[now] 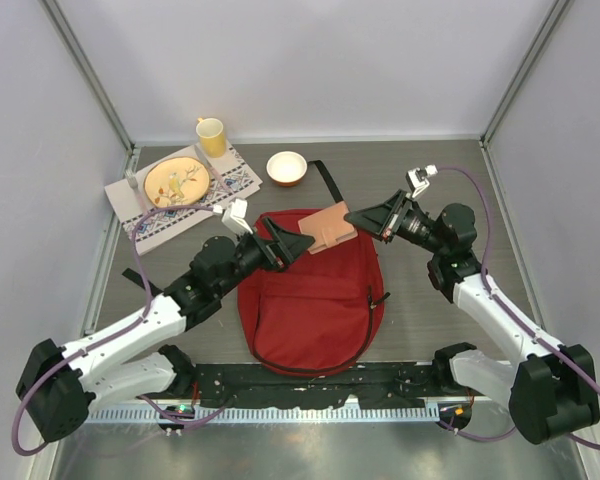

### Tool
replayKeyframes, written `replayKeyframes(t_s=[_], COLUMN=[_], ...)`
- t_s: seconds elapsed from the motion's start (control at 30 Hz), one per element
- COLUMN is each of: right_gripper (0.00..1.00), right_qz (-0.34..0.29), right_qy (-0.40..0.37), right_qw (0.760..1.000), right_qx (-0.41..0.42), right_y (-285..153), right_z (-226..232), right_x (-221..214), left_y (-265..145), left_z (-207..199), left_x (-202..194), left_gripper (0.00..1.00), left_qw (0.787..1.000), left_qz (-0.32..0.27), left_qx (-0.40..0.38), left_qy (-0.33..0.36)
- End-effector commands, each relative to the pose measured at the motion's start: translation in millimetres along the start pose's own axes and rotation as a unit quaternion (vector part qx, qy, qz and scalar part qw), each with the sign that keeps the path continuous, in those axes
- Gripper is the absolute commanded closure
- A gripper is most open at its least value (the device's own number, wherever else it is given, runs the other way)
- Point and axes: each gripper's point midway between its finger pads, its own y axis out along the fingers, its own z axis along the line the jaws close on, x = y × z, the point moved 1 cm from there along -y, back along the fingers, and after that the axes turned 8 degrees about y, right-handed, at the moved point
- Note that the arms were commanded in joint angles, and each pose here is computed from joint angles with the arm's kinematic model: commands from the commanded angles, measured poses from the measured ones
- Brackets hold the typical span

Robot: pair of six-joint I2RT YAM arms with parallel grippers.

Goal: Pack the student bag
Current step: Pick up the personal item from the center of the board.

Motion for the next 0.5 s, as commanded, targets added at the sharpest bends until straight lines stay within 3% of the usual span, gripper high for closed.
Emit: replayKeyframes(t_s=[0.0, 0.27, 0.47], right_gripper=[0.99, 0.99, 0.99], right_qz=[0.011, 0.024, 0.027], right_qy=[-0.020, -0.011, -0.005], right_qw=[0.998, 0.998, 0.997], right_qx=[0.061, 0.065, 0.070], right_y=[-3.1, -4.6, -5.2], right_z=[34.2, 31.6, 30.5], right_x=[-6.6, -16.1, -18.2], left_y=[2.5, 6.4, 7.1], left_z=[-25.3, -40.0, -48.9], left_x=[17.8, 19.5, 20.0], left_gripper=[0.00, 0.00, 0.14], left_qw=[0.997, 0.994, 0.991], left_qz=[-0.035, -0.038, -0.035], left_qx=[-0.061, -0.104, -0.126], left_qy=[-0.012, -0.016, -0.019])
